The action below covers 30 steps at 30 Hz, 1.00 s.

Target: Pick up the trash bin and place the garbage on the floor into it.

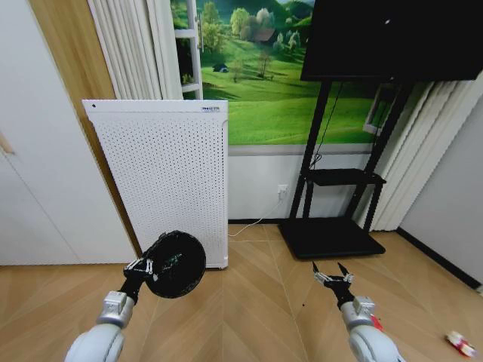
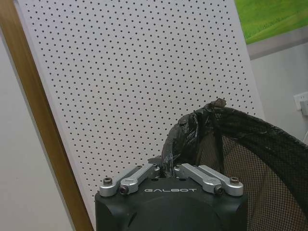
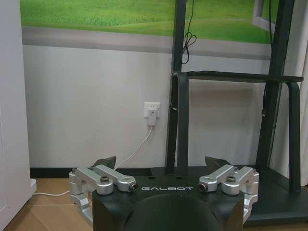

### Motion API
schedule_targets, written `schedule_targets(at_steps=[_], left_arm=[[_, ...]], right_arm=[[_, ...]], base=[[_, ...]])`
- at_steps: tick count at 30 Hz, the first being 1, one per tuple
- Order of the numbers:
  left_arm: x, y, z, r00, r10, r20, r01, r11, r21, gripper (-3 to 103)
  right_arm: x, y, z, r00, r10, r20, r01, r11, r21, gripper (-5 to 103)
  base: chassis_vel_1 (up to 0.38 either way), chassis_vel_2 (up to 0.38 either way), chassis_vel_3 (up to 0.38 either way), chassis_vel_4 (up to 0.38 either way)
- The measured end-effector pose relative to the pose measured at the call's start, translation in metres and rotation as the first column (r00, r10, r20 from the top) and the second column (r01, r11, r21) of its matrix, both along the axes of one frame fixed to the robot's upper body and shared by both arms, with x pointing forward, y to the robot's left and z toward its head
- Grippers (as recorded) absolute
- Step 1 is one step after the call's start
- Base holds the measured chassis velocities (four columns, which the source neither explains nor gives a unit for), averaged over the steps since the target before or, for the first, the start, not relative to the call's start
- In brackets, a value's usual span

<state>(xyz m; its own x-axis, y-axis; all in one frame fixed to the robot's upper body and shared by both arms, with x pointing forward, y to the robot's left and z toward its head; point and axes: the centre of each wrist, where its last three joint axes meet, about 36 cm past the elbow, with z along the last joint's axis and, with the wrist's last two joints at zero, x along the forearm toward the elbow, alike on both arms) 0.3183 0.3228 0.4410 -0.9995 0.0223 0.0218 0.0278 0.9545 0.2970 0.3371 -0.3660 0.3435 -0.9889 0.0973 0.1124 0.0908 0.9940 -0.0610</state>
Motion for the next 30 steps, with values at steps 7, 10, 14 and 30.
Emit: schedule_targets(at_steps=[7,10,14,30], left_arm=[[0.002,0.001,0.000,1.000,0.001,0.001,0.000,1.000,-0.012,7],[0.005,0.001,-0.001,1.000,0.001,-0.001,-0.001,1.000,-0.016,7],[0.008,0.002,-0.002,1.000,-0.001,-0.003,0.001,1.000,-0.014,7],[0.020,0.002,-0.012,1.000,-0.006,-0.020,0.006,1.000,-0.019,7]], right_arm=[[0.002,0.001,-0.002,0.999,0.049,-0.004,-0.049,0.999,-0.001,100],[0.005,0.001,-0.005,0.997,0.075,-0.002,-0.075,0.997,-0.003,100],[0.009,0.002,-0.008,0.995,0.097,-0.005,-0.097,0.995,-0.004,100],[0.018,-0.002,-0.032,0.997,0.078,-0.021,-0.078,0.997,-0.014,100]], base=[[-0.086,-0.076,0.090,0.101],[-0.184,-0.188,0.172,0.202],[-0.238,-0.216,0.209,0.203],[-0.312,-0.296,0.305,0.303]])
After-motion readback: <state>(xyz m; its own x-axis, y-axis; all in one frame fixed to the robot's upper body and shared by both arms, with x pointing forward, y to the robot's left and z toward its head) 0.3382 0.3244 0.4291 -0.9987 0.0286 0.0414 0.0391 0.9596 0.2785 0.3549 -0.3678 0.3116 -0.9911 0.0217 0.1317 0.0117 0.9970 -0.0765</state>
